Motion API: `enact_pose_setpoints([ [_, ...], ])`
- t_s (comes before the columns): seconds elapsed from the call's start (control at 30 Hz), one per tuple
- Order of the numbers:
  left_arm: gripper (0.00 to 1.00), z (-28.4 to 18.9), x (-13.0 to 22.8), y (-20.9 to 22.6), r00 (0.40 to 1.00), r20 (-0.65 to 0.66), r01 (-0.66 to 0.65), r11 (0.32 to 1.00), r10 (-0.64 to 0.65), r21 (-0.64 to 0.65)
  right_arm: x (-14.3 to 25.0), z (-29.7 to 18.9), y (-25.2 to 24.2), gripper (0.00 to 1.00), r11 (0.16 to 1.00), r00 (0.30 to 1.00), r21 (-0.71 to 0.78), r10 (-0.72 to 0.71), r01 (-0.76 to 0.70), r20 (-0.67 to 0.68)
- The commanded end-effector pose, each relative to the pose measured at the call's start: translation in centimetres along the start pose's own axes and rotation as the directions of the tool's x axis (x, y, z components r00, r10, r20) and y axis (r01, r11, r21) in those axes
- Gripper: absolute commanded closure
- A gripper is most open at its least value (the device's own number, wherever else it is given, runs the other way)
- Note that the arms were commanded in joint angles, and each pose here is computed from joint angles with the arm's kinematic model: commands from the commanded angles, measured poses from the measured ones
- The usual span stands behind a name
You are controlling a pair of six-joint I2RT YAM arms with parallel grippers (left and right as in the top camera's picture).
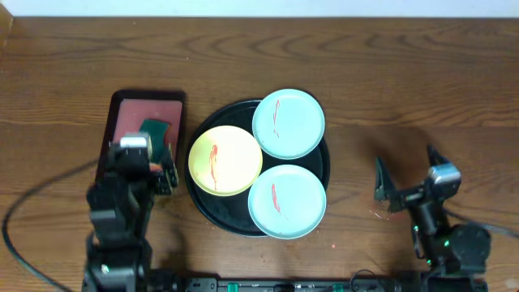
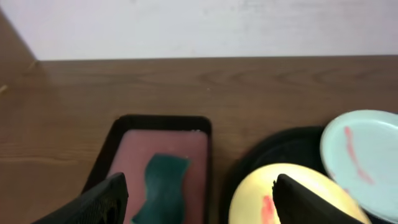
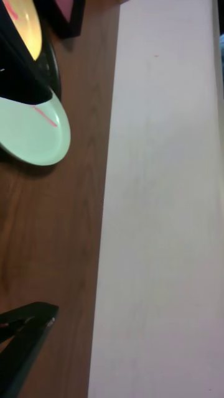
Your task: Clean dirty plates on tray and stack at the side
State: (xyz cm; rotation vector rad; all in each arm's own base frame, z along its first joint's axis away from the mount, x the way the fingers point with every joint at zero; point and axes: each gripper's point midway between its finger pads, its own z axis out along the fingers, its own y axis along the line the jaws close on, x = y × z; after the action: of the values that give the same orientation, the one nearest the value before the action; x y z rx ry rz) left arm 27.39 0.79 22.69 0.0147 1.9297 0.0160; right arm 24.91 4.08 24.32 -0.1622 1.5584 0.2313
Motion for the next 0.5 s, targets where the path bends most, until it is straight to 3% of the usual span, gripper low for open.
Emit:
enact_pose_setpoints([
  [0.0, 0.25, 0.4, -3.4, -1.5, 0.999, -0.038, 0.013, 0.995, -0.009, 0.095, -2.5, 1.3, 0.0, 0.01, 1.000, 0.999, -0.004, 0.027, -0.027, -0.040],
  [0.2, 0.25, 1.6, -5.9, -1.3, 0.981, -0.192, 0.036, 0.995, -0.017, 0.097, -3.8, 4.7, 0.2, 0.01, 0.995, 0.972, -0.046, 0.075, -0.087, -0.222],
  [0.47, 0.25, 4.5, -7.9, -1.1, 0.921, -0.389, 0.067, 0.993, -0.025, 0.094, -3.9, 7.9, -0.2, 0.01, 0.982, 0.847, -0.012, 0.155, -0.187, -0.509],
])
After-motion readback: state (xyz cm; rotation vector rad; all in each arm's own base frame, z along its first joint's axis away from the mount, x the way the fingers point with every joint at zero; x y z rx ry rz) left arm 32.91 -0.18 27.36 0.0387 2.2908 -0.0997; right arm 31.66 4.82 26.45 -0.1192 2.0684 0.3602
